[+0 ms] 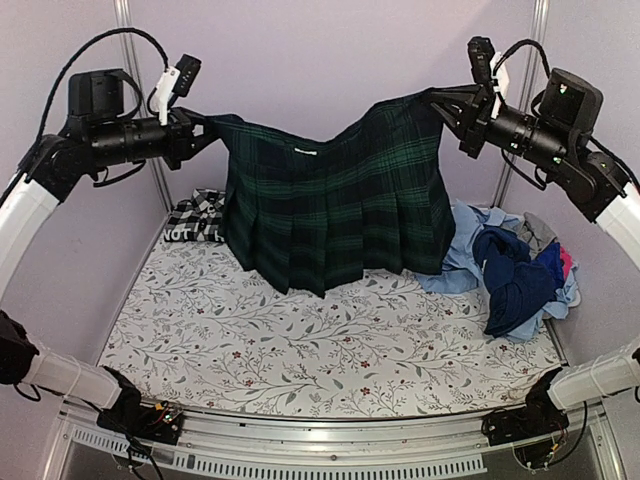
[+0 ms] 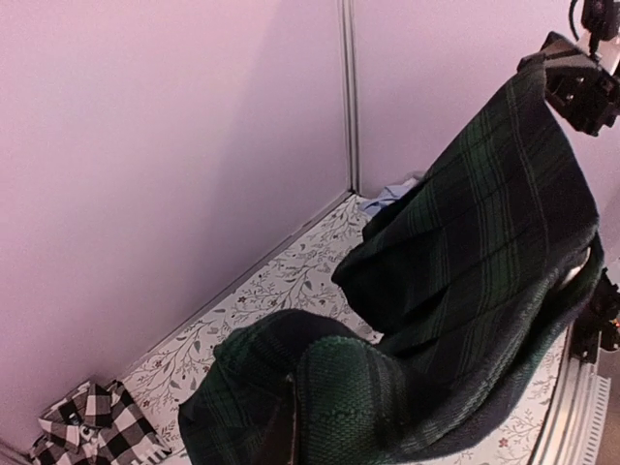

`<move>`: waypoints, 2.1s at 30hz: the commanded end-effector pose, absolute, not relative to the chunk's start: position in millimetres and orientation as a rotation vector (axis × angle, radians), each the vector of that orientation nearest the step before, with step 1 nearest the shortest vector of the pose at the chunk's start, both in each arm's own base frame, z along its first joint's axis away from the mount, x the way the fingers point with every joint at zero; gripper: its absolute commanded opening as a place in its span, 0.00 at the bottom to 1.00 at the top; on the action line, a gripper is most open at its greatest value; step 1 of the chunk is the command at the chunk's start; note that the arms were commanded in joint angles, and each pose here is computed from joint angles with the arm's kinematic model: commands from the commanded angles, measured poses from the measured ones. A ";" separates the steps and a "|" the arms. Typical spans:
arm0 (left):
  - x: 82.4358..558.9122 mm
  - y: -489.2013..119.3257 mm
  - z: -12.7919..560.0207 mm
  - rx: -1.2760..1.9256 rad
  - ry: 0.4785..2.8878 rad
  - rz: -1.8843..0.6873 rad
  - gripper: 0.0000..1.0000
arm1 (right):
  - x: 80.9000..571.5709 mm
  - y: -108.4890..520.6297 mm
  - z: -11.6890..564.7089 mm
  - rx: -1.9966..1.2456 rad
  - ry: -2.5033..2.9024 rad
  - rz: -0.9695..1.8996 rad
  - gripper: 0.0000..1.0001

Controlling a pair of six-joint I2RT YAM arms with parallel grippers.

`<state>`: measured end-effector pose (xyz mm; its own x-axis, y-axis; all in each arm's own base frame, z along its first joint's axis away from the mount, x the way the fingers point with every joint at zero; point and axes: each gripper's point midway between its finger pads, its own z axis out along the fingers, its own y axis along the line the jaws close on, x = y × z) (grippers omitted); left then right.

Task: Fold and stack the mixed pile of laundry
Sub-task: Flatten out the crumpled skirt at the center of the board, then pick up the flattened skirt from the center of the board.

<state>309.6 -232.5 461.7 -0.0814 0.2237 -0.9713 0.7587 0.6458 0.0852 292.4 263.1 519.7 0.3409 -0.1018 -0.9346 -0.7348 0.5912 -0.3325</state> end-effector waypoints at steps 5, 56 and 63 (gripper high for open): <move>281.3 -213.0 477.7 0.694 1.653 -0.594 0.00 | 251.7 261.3 535.0 -0.783 1.277 0.702 0.00; 392.2 -199.2 97.0 0.211 2.626 -0.632 1.00 | 294.8 260.4 -8.4 -0.673 3.017 0.984 0.49; 449.5 -183.2 104.9 0.173 2.562 -0.716 1.00 | 387.6 277.0 105.0 -0.554 2.605 1.008 0.51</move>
